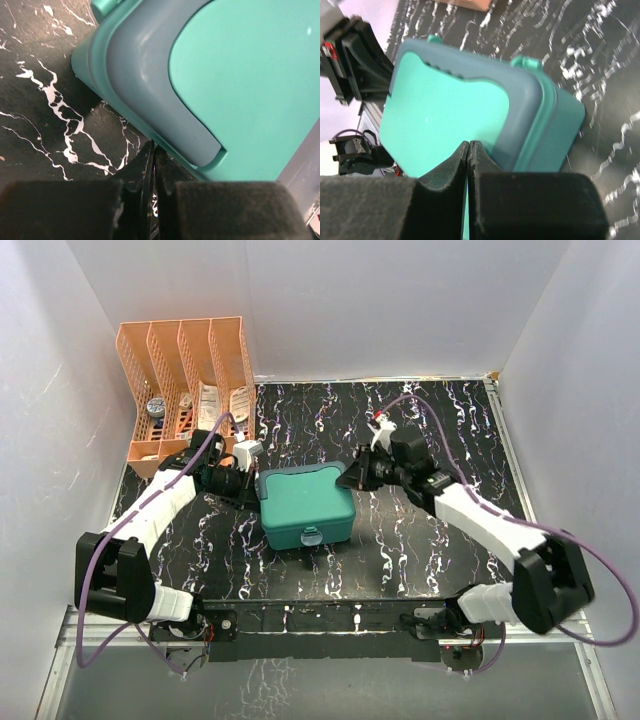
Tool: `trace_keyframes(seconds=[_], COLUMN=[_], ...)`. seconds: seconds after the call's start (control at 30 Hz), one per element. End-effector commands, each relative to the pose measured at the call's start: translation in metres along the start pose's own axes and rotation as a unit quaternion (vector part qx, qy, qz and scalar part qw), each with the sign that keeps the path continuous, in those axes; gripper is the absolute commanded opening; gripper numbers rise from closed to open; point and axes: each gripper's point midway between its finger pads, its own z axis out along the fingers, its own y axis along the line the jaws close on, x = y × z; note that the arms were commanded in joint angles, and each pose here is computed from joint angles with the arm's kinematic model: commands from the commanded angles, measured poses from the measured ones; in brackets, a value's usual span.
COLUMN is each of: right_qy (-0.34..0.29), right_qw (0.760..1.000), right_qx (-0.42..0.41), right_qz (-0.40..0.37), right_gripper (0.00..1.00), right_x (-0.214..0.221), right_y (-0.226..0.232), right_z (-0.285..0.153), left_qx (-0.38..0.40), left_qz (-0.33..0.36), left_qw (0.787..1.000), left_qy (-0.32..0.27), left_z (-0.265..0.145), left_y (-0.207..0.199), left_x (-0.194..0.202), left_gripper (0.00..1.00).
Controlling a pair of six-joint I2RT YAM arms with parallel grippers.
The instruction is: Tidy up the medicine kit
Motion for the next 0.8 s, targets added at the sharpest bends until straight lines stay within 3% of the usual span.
trace_keyframes(seconds=[0.0, 0.13, 0.43, 0.77], right_qy=[-0.033, -0.049, -0.078, -0.126], right_qw=[0.996, 0.992, 0.977, 0.965], right_qx=[0.085, 0.093, 0.093, 0.085], right_qz=[0.020, 0.066, 0.176, 0.215], right_gripper=[0.00, 0.00, 0.00, 0.00], right_x=[0.011, 0.040, 0.112, 0.132], right_y=[-0.005, 0.003, 0.029, 0.057], right_z=[-0.036, -0.048, -0.026, -0.017], left_qx=[0.014, 0.015, 0.011, 0.012], left_qz=[0.009, 0.001, -0.004, -0.003], left_qw=[0.999, 0.999, 0.998, 0.999], left_qy=[-0.041, -0.046, -0.056, -0.052], left_z=[-0.003, -0.003, -0.004, -0.003], left_y=[-0.009, -0.010, -0.009, -0.009], left_x=[-0.024, -0.027, -0.034, -0.029], left_gripper=[0.00, 0.00, 0.00, 0.00])
